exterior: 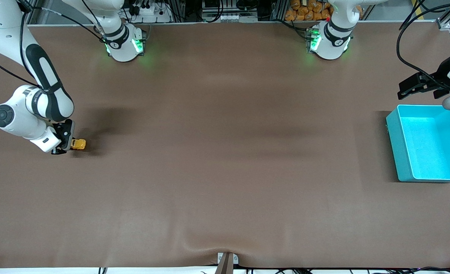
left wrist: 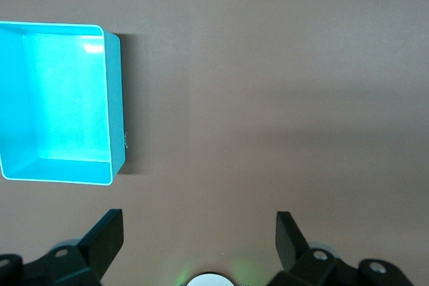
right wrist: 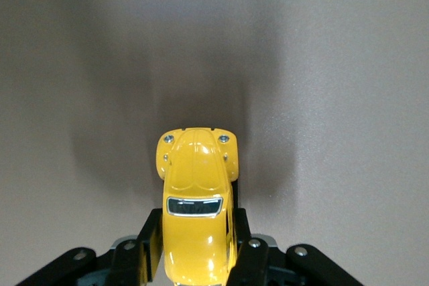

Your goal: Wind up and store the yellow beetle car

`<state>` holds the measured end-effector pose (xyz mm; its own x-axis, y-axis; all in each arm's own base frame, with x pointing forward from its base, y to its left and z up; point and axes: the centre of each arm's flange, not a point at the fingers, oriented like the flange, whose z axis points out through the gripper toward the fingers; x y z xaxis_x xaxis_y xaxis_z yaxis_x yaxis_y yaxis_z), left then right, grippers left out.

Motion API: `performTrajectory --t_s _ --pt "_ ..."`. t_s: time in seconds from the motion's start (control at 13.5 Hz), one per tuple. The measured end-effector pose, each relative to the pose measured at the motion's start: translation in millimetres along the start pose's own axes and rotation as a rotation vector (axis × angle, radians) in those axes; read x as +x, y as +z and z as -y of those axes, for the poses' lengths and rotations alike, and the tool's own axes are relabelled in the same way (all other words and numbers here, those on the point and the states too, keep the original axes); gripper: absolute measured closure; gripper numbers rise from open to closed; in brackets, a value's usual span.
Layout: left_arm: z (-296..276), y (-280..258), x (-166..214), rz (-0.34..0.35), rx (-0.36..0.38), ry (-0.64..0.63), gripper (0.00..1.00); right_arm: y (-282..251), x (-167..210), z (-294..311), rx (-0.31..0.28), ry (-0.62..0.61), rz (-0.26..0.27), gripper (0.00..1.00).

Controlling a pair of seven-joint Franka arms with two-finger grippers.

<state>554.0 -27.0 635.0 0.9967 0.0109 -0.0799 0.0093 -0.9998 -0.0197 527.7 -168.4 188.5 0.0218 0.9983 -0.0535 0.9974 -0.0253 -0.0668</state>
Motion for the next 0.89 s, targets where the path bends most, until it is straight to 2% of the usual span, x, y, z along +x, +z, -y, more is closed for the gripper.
performTrajectory --t_s 0.89 --pt "0.1 6.9 0.4 0.015 0.001 0.0 0.0 0.2 -3.2 0.3 0.001 -0.021 0.0 0.55"
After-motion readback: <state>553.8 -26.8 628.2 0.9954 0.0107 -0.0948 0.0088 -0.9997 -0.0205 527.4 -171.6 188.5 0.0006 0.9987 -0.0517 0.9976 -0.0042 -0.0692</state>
